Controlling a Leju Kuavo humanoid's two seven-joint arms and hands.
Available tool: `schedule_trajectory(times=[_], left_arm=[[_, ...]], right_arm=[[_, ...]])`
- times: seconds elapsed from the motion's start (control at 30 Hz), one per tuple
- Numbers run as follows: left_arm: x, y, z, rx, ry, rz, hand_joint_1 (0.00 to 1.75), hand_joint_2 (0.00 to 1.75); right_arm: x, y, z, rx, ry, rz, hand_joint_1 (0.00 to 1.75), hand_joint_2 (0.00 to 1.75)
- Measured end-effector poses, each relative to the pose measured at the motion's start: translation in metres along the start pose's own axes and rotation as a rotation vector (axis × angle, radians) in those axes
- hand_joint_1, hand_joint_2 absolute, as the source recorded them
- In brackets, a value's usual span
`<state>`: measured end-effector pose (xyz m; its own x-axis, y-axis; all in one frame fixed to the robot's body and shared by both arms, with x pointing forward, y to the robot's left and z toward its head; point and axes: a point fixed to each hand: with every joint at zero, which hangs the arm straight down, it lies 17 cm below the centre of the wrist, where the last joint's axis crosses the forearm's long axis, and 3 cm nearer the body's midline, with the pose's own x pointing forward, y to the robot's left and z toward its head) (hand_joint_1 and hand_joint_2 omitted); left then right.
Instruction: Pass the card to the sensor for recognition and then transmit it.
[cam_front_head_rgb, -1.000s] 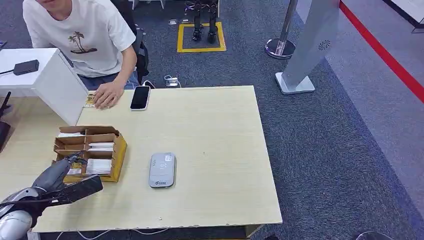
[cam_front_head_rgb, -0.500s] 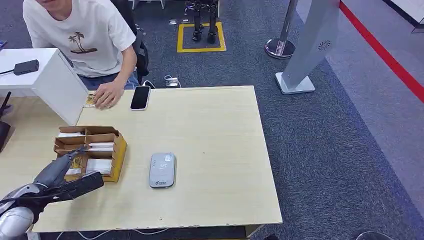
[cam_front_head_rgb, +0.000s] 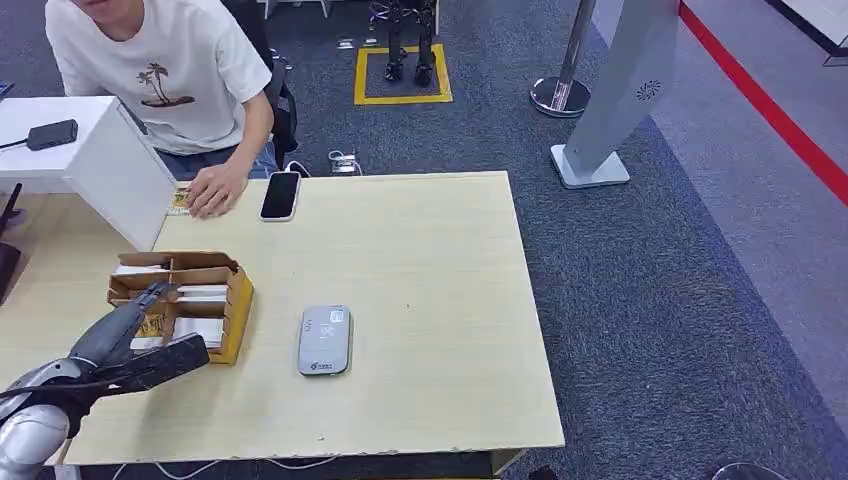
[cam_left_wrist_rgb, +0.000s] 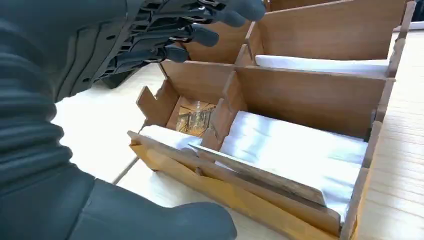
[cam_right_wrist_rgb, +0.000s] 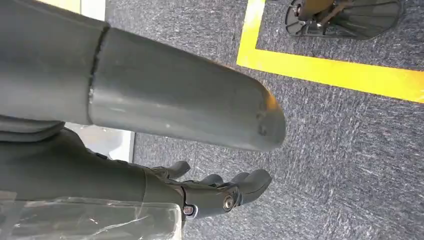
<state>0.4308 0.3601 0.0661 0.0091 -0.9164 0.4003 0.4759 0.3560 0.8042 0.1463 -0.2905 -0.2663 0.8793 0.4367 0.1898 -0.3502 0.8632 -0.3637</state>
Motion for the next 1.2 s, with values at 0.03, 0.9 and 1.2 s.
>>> schedule_trajectory(times=[0.03,0.9,1.2], left_arm=[[0.000,0.000,0.000,0.000,0.000,0.000,0.00,1.75],[-0.020,0.040,0.028,-0.028,0.043,-0.083,0.00,1.75],[-0.021,0.051,0.040,-0.056,0.047,-0.049,0.00,1.75]], right_arm=[[0.000,0.000,0.000,0.000,0.000,0.000,0.00,0.00],[0.004,0.005,0.001,0.011,-0.007,-0.022,0.00,0.00],[0.004,0.005,0.002,0.011,-0.007,-0.022,0.00,0.00]])
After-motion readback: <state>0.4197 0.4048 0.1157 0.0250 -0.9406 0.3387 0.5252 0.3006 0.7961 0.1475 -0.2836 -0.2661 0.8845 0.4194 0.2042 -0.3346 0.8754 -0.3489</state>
